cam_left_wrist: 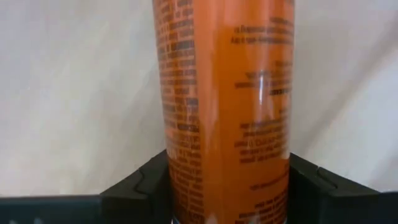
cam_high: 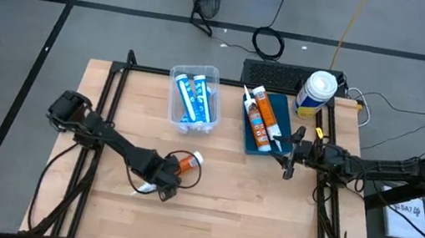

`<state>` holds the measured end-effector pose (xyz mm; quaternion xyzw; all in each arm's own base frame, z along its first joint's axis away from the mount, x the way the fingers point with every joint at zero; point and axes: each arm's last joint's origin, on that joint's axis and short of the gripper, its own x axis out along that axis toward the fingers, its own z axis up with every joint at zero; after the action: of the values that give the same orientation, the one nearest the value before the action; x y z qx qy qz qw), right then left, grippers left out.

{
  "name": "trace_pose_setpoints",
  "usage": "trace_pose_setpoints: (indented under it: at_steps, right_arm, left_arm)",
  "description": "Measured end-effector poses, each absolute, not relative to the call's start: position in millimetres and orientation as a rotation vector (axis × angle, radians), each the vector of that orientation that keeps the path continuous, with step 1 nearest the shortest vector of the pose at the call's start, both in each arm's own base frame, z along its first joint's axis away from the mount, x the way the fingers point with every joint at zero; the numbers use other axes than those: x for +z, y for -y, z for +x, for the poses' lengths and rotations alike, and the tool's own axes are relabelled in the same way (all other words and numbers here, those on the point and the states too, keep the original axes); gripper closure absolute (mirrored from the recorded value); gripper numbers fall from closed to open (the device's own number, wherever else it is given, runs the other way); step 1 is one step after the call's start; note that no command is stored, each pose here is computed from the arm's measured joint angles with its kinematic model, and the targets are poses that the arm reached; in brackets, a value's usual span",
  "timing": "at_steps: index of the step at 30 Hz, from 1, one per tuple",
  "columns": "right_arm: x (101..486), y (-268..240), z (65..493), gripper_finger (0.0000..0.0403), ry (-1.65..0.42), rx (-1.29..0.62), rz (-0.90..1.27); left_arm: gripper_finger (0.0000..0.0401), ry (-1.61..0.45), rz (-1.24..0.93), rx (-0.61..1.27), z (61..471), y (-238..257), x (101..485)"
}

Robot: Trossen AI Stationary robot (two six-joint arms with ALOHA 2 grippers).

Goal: Pick & place silicon tubes, Sealant and Lysol wipes
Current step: Put the orange sealant into the blue bin

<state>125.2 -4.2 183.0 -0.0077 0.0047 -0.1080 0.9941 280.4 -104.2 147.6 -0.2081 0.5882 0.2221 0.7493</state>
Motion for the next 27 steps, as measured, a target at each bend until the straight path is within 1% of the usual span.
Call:
trace_pose_setpoints:
  at_steps: [5, 9, 13, 19, 23, 25, 27]
  right_arm:
    - [182.1, 4.2, 125.7, 0.0161, -0.015, -0.217, 0.003]
    - [182.1, 4.2, 125.7, 0.0161, -0.014, -0.217, 0.017]
    - [182.2, 4.2, 125.7, 0.0161, -0.011, -0.218, 0.037]
    - [182.1, 4.2, 125.8, 0.0161, -0.011, -0.218, 0.039]
    - [184.0, 4.2, 125.8, 0.0161, 0.008, -0.218, 0.041]
    - [184.4, 4.2, 125.8, 0.0161, 0.012, -0.218, 0.042]
    - [184.4, 4.2, 125.8, 0.0161, 0.012, -0.218, 0.042]
  left_arm:
    - [0.0190, -1.088, -0.227, 0.330, 280.0, 113.5, 187.9]
    - [0.0190, -1.021, -0.090, 0.315, 267.2, 112.6, 207.8]
    - [0.0190, -0.893, 0.011, 0.309, 261.3, 110.3, 231.9]
    - [0.0190, -0.858, 0.133, 0.259, 249.7, 92.5, 257.0]
    - [0.0191, -0.864, 0.175, 0.322, 238.7, 58.6, 258.9]
    - [0.0191, -0.838, 0.165, 0.358, 232.1, 36.8, 250.8]
    - [0.0191, -0.768, 0.122, 0.331, 228.1, 16.7, 237.6]
